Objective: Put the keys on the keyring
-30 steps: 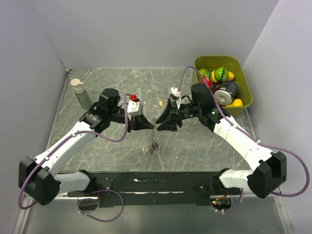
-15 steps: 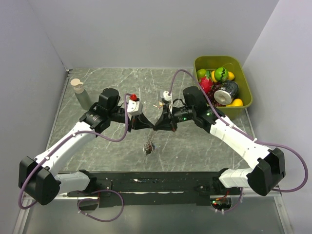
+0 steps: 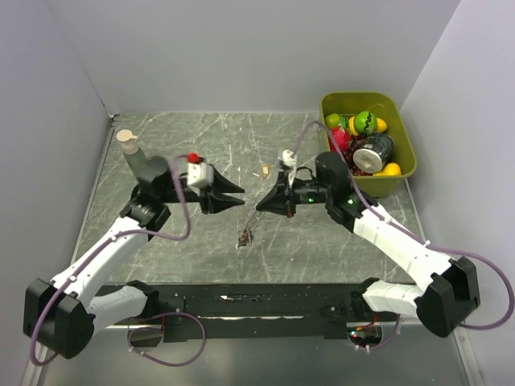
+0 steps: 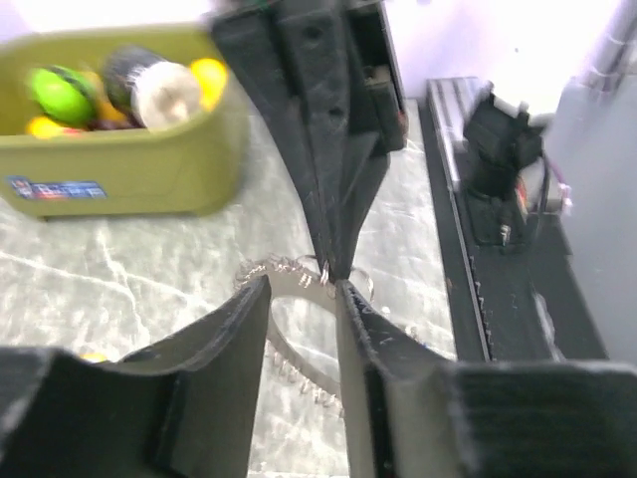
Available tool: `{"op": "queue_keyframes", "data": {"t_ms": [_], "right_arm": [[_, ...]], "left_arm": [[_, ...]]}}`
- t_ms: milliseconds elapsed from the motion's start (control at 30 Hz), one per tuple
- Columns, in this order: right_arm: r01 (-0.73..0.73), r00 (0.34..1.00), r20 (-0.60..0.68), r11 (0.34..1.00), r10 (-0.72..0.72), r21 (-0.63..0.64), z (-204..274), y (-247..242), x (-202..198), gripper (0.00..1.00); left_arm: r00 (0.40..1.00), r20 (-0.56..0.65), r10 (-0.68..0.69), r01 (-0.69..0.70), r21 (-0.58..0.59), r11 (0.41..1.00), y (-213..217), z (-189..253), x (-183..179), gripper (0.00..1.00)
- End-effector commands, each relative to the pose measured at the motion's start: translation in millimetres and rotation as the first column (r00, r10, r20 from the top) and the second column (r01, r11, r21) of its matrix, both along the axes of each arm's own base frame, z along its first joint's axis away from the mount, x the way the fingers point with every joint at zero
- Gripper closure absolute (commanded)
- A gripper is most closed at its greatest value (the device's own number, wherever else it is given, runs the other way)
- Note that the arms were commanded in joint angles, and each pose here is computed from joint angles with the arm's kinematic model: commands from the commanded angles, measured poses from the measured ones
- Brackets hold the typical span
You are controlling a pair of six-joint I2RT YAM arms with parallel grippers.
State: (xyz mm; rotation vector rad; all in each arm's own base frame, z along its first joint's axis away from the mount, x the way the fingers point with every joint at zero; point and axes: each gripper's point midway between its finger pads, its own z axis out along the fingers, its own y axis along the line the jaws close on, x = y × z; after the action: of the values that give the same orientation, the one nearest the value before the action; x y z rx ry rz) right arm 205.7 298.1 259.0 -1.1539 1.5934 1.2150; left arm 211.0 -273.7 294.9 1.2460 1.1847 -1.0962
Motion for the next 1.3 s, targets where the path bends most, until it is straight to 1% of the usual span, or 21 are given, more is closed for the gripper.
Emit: {"op": "queue_keyframes", "data": {"t_ms": [0,33,67,100,133,167,233,300,400,600,733,833,900,1067,1167,1267], "right_arm": [[0.006,0.983,0.173,0.96,-0.057,0.28,76,-10,-1,1.0],[-0.002,0.982,0.182,0.953,-0.056,0.304,73,-10,-4,1.0],[-0.042,0.963,0.263,0.931,-0.06,0.363,92,-12,-9,1.0],[-0.057,0.966,0.253,0.918,-0.048,0.391,96,-12,-14,1.0],[-0.077,0.966,0.258,0.912,-0.032,0.403,93,-13,-19,1.0],[-0.112,0.951,0.308,0.893,-0.031,0.436,104,-14,-23,1.0],[-0.126,0.956,0.293,0.883,-0.014,0.453,104,-15,-28,1.0],[-0.161,0.948,0.317,0.863,0.001,0.479,110,-16,-34,1.0],[-0.201,0.94,0.339,0.844,0.024,0.498,113,-16,-40,1.0],[-0.201,0.942,0.336,0.831,0.018,0.519,114,-16,-39,1.0],[-0.197,0.938,0.346,0.819,-0.002,0.539,116,-18,-39,1.0],[-0.191,0.942,0.336,0.813,-0.006,0.549,115,-19,-39,1.0],[-0.199,0.941,0.339,0.808,-0.002,0.555,117,-19,-40,1.0],[-0.2,0.942,0.337,0.803,-0.001,0.561,117,-18,-38,1.0],[-0.198,0.941,0.338,0.802,-0.006,0.564,118,-18,-37,1.0],[-0.184,0.945,0.328,0.806,-0.013,0.563,116,-17,-35,1.0]], "left_arm": [[0.997,0.011,-0.072,0.073,-0.184,0.98,14,34,-18,0.58],[0.992,0.09,-0.084,0.103,-0.224,0.969,14,46,-23,0.57],[0.993,0.015,-0.117,0.117,-0.229,0.966,14,36,-27,0.56],[0.991,0.009,-0.13,0.128,-0.247,0.961,14,37,-30,0.56],[0.988,0.039,-0.153,0.157,-0.286,0.945,15,45,-36,0.56],[0.987,0.028,-0.161,0.162,-0.301,0.94,15,45,-38,0.55],[0.981,0.037,-0.188,0.189,-0.34,0.921,16,50,-43,0.55],[0.981,0.039,-0.192,0.193,-0.367,0.91,15,56,-42,0.57],[0.977,0.049,-0.209,0.212,-0.376,0.902,7,59,-42,0.59],[0.974,0.091,-0.206,0.225,-0.398,0.89,-3,70,-43,0.59],[0.98,0.12,-0.159,0.196,-0.437,0.878,-1,79,-41,0.6],[0.985,0.135,-0.106,0.156,-0.446,0.882,1,82,-36,0.62],[0.984,0.151,-0.099,0.158,-0.449,0.88,1,86,-37,0.64],[0.975,0.167,-0.143,0.205,-0.45,0.869,-2,90,-47,0.61],[0.973,0.158,-0.167,0.221,-0.445,0.868,-6,88,-50,0.57],[0.971,0.146,-0.188,0.234,-0.432,0.871,-11,86,-51,0.57]]}}
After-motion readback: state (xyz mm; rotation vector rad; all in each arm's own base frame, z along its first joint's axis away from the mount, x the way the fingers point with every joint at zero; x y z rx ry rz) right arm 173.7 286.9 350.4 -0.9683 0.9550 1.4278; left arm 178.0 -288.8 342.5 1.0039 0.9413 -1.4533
